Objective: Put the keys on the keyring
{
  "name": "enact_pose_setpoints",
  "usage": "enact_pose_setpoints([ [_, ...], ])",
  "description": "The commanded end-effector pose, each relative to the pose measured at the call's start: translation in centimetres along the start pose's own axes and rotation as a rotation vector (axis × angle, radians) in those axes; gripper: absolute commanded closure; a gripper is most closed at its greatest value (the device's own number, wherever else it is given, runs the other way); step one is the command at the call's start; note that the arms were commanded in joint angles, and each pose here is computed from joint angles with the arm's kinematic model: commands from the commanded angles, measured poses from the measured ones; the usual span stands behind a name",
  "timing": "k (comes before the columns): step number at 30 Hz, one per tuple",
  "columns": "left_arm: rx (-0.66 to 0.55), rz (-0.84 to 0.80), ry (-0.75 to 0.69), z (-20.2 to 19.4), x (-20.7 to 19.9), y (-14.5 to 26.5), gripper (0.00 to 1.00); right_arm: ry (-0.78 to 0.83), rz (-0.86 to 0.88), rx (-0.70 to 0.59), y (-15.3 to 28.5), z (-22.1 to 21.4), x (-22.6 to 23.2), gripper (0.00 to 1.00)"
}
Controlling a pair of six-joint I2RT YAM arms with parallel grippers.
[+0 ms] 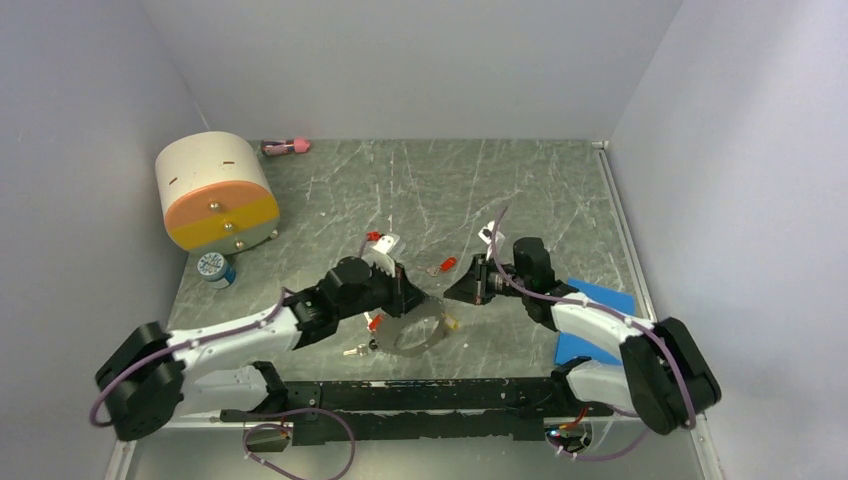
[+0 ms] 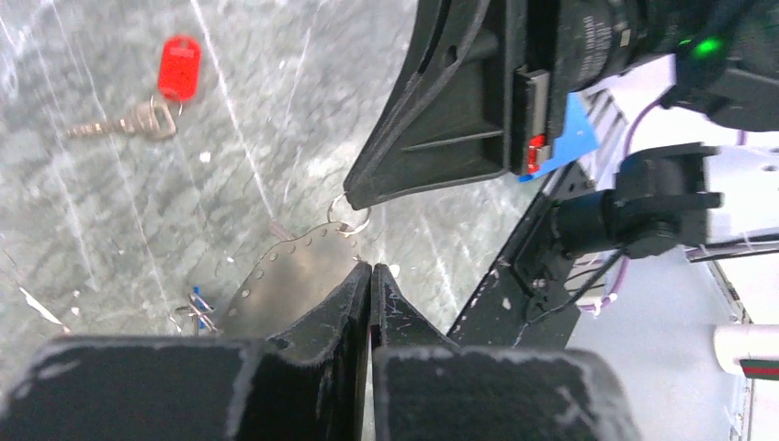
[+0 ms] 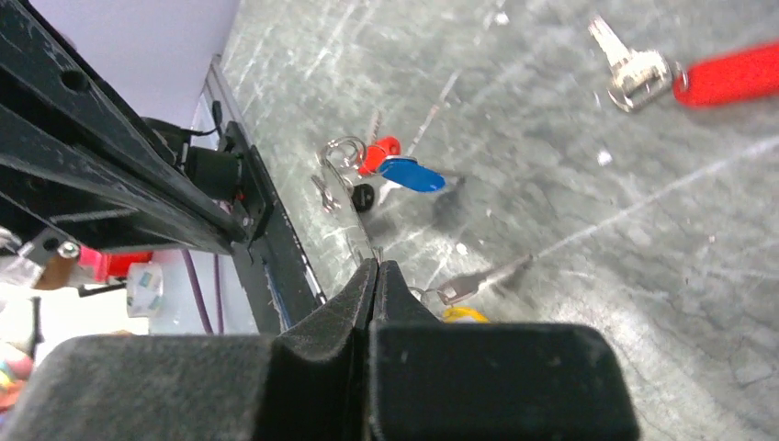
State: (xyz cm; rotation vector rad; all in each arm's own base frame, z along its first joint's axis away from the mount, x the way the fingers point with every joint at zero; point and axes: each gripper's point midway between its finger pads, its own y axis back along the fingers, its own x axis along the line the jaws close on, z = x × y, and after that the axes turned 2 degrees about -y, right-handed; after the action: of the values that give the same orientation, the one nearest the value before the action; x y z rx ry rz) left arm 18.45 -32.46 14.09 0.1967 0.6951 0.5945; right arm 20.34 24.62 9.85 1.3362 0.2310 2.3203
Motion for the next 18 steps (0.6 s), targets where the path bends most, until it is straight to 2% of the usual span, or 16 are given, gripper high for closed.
enact_pose_setpoints([
  [1,-0.113,-0.048,-0.137,2.7,-1.3,2.7,0.9,0.257,0.095,-0.102,1.0,3.2,3.7,1.0],
  [6,-0.195,-0.083,-0.244,4.6,-2.6,5.6,0.82,0.456,0.148,-0.175,2.1,4.4,6.0,1.0],
  [9,-0.191,-0.118,-0.354,4.6,-3.2,6.7,0.78,0.548,0.194,-0.197,2.5,4.6,7.3,1.0],
  [18,-0.244,-0.279,-0.636,4.4,-5.3,7.4,0.71,0.84,0.381,-0.254,3.5,3.2,11.6,1.0],
])
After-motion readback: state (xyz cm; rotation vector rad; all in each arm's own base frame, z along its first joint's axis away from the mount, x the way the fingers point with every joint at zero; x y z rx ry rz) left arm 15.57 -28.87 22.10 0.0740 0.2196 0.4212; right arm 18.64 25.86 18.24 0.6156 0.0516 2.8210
